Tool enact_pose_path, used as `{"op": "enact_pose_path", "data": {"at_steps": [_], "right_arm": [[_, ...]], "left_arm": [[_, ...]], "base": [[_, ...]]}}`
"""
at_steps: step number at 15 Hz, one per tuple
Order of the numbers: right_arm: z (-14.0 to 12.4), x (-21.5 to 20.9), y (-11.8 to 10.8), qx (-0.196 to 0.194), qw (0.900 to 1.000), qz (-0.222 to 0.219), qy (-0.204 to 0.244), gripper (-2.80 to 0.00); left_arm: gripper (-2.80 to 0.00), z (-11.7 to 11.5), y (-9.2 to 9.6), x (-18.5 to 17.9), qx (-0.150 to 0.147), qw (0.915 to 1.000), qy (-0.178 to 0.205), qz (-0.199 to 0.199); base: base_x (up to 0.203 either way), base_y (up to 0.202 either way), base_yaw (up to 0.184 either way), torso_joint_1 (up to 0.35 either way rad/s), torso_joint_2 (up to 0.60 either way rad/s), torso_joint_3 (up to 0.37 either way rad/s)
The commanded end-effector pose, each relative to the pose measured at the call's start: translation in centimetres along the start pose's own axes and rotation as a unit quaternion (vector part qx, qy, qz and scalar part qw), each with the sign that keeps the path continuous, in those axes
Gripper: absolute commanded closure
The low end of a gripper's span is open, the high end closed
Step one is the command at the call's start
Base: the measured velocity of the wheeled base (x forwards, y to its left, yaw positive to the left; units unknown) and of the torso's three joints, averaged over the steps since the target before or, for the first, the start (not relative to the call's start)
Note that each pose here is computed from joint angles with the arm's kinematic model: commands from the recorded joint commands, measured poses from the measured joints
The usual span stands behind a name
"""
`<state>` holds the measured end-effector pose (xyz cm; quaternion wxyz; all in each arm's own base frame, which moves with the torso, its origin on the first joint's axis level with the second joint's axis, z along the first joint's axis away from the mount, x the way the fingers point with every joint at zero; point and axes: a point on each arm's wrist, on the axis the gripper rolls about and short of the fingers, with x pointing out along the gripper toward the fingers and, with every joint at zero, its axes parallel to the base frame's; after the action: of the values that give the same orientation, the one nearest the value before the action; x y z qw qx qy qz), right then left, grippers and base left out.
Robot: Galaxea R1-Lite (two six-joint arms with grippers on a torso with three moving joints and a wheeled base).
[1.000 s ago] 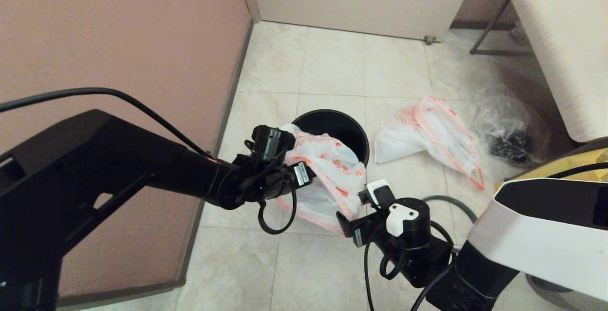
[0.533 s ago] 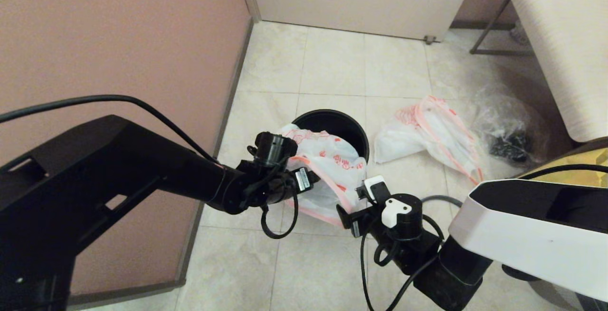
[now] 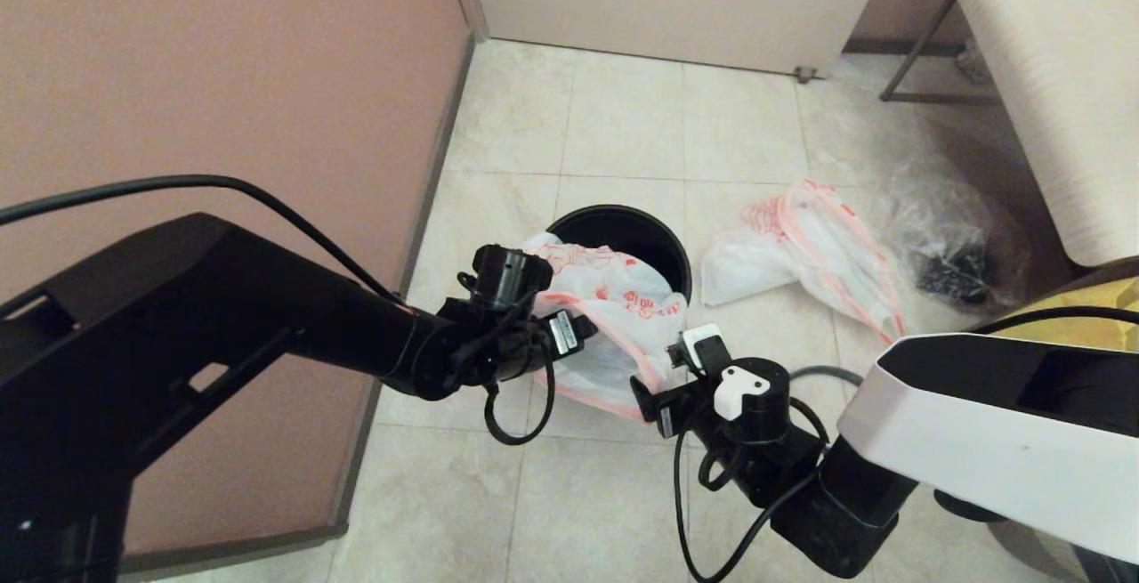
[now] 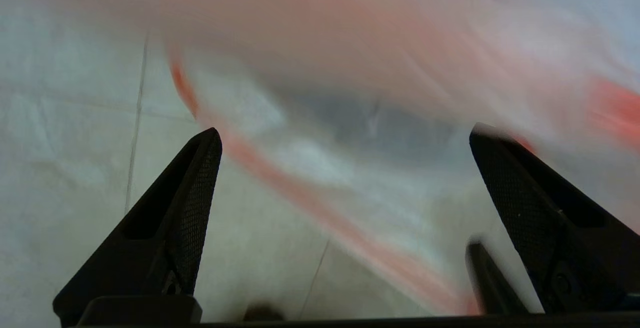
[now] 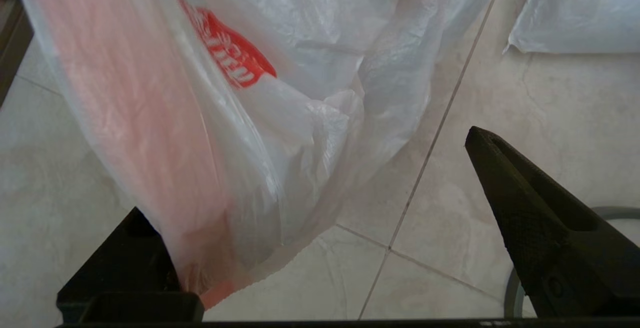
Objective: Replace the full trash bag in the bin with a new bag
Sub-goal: Put the new garbage bag on the trash can
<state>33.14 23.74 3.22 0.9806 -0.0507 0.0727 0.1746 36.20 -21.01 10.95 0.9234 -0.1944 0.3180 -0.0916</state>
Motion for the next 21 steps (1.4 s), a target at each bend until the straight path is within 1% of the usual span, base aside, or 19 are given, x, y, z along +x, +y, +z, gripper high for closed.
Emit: {"op": "enact_pose_path", "data": {"at_steps": [1,3,4,7,10,11,12,13,14,16,21], "right_arm": [[0.2,0.2,-0.1,0.002,1.000,-0.002,-0.006,-2.80],[0.4,0.3,-0.2,0.003,1.000,0.000,-0.010,-2.80],[0.4,0.3,-0.2,0.003,1.000,0.001,-0.009,-2.80],[0.6,0.2,-0.1,0.003,1.000,0.003,-0.012,-2.80],[1.3,0.0,-0.1,0.006,1.000,0.003,-0.019,-2.80],[1.3,0.0,-0.2,0.006,1.000,0.003,-0.019,-2.80],[1.3,0.0,-0.2,0.006,1.000,0.003,-0.019,-2.80],[1.3,0.0,-0.1,0.006,1.000,0.004,-0.020,-2.80],[1.4,0.0,-0.2,0.006,1.000,0.003,-0.020,-2.80],[1.3,0.0,-0.2,0.006,1.000,0.004,-0.019,-2.80],[1.1,0.1,-0.1,0.005,1.000,0.006,-0.017,-2.80]], "left_arm": [[-2.80,0.0,0.0,0.8,-0.004,1.0000,-0.001,0.003],[-2.80,-1.5,1.2,0.9,-0.004,0.9995,0.023,0.021],[-2.80,-1.6,1.5,1.5,-0.010,0.9994,0.022,0.024],[-2.80,-0.9,1.0,3.3,-0.016,0.9997,0.005,0.015],[-2.80,1.0,-0.2,5.0,-0.023,0.9993,-0.030,-0.005],[-2.80,1.2,-0.5,5.8,-0.022,0.9992,-0.033,-0.008],[-2.80,1.0,-0.5,6.5,-0.021,0.9994,-0.029,-0.004],[0.00,0.9,-0.4,7.0,-0.020,0.9997,-0.016,0.006],[0.00,0.8,-0.4,7.2,-0.020,0.9997,-0.010,0.011],[0.00,0.8,-0.4,7.6,-0.020,0.9997,-0.010,0.011],[0.00,1.0,-0.8,8.1,-0.023,0.9993,-0.024,0.013]], "base": [[0.000,0.000,0.000,0.000,0.00,0.000],[0.000,0.000,0.000,0.000,0.00,0.000],[0.000,0.000,0.000,0.000,0.00,0.000],[0.000,0.000,0.000,0.000,0.00,0.000],[0.000,0.000,0.000,0.000,0.00,0.000],[0.000,0.000,0.000,0.000,0.00,0.000],[0.000,0.000,0.000,0.000,0.00,0.000],[0.000,0.000,0.000,0.000,0.00,0.000],[0.000,0.000,0.000,0.000,0.00,0.000],[0.000,0.000,0.000,0.000,0.00,0.000],[0.000,0.000,0.000,0.000,0.00,0.000]]}}
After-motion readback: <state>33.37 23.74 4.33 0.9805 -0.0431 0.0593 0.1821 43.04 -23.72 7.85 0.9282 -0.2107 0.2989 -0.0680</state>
